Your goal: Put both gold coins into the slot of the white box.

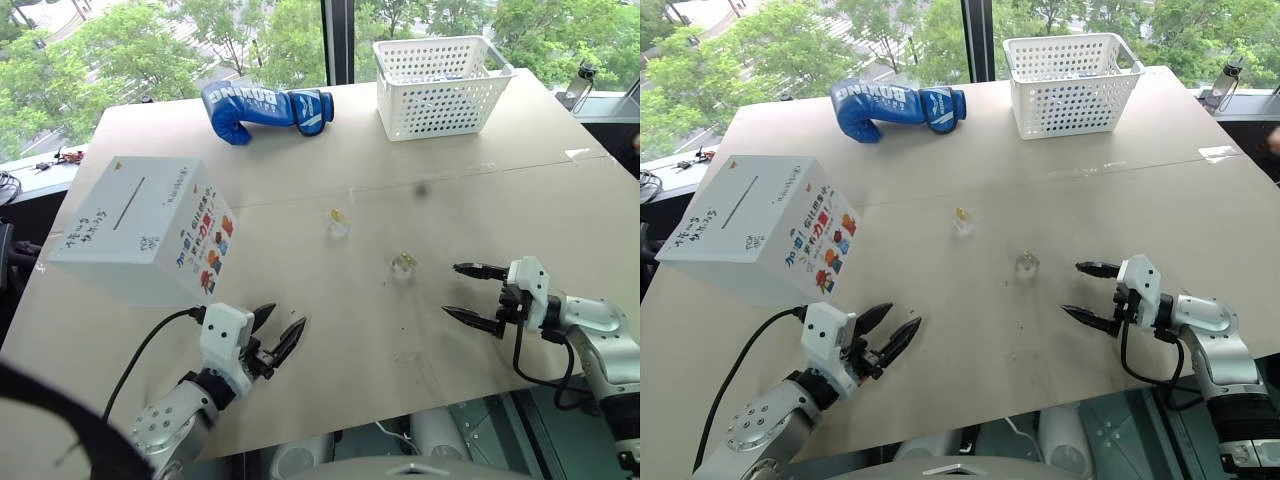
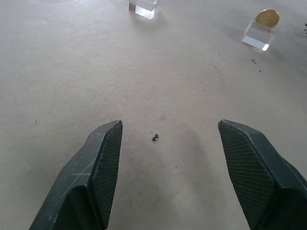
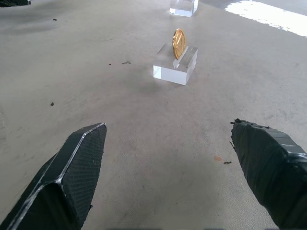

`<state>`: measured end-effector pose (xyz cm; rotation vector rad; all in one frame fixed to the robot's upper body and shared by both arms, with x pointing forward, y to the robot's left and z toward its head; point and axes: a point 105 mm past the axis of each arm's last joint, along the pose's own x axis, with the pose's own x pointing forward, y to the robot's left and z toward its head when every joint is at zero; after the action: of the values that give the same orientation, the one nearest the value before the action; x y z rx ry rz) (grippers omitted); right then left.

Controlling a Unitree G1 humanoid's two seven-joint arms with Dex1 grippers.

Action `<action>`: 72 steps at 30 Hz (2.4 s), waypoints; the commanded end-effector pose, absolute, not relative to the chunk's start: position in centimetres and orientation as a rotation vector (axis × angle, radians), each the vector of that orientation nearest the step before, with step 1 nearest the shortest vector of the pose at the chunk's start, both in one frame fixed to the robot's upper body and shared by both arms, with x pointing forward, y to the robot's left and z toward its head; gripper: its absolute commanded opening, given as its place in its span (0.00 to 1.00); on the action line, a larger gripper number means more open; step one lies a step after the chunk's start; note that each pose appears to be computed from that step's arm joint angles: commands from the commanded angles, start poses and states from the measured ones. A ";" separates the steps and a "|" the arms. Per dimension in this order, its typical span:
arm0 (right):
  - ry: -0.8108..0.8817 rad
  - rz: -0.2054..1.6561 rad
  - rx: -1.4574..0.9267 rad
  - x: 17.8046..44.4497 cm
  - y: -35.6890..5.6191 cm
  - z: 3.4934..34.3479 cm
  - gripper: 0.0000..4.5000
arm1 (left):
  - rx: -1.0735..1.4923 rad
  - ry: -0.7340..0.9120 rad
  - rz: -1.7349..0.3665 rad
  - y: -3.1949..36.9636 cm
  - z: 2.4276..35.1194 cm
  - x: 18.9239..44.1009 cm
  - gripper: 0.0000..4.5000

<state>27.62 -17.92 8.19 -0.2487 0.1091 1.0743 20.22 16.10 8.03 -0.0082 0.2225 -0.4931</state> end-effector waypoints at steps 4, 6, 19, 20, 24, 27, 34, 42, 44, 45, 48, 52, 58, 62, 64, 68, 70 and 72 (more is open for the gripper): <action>0.053 1.067 -0.255 27.8 -17.3 9.1 0.99 | 0.012 0.185 -0.493 15.8 9.1 20.0 0.71; 0.051 1.067 -0.256 27.8 -17.1 9.1 0.99 | 0.012 0.184 -0.490 15.9 9.1 19.9 0.71; 0.008 0.998 -0.223 29.5 -15.9 10.6 0.99 | 0.018 0.152 -0.505 15.7 9.8 19.9 0.71; 0.009 0.975 -0.216 29.9 -15.6 10.7 0.99 | 0.023 0.143 -0.510 15.6 10.0 20.0 0.71; -0.005 0.961 -0.203 30.2 -13.7 11.2 0.99 | 0.011 0.106 -0.603 14.4 11.3 19.8 0.71; -0.023 0.957 -0.178 30.3 -12.8 11.6 0.99 | -0.010 0.072 -0.679 13.5 12.4 19.4 0.71; -0.016 0.925 -0.162 30.8 -11.5 11.2 0.99 | -0.029 0.061 -0.795 12.4 13.5 18.4 0.71; 0.004 0.941 -0.187 30.9 -10.8 10.5 0.19 | -0.019 0.073 -0.791 12.7 12.7 17.8 0.71; 0.013 0.949 -0.204 30.9 -10.6 10.3 0.01 | -0.014 0.076 -0.784 12.9 12.4 17.7 0.71; 0.016 0.952 -0.210 30.8 -10.6 10.2 0.01 | -0.014 0.077 -0.782 13.0 12.3 17.7 0.71; 0.018 0.952 -0.209 30.9 -10.4 10.2 0.01 | -0.009 0.078 -0.778 13.2 12.2 17.6 0.71; 0.023 0.950 -0.205 30.9 -10.5 10.1 0.01 | -0.007 0.077 -0.773 13.3 12.0 17.6 0.71; 0.035 0.949 -0.037 30.7 -10.5 11.9 0.01 | -0.099 0.049 -0.719 12.5 12.5 18.8 0.71; 0.054 0.939 0.106 30.6 -10.6 13.2 0.01 | -0.306 -0.045 -0.668 11.3 14.6 20.3 0.71; 0.074 0.949 0.175 30.4 -10.5 13.7 0.01 | -0.402 -0.069 -0.676 10.6 15.5 20.5 0.71; 0.109 1.011 0.289 29.6 -9.8 14.6 0.01 | -0.523 -0.087 -0.717 9.3 16.7 20.6 0.71; 0.126 1.081 0.371 28.7 -8.9 15.4 0.01 | -0.602 -0.096 -0.759 8.5 17.3 20.5 0.71; 0.138 1.156 0.442 27.9 -8.1 16.4 0.01 | -0.682 -0.102 -0.796 8.0 17.8 20.4 0.71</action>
<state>28.87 -8.85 13.88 0.3957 0.1935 1.0678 21.10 8.76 16.33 -0.6184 -0.0627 -0.7325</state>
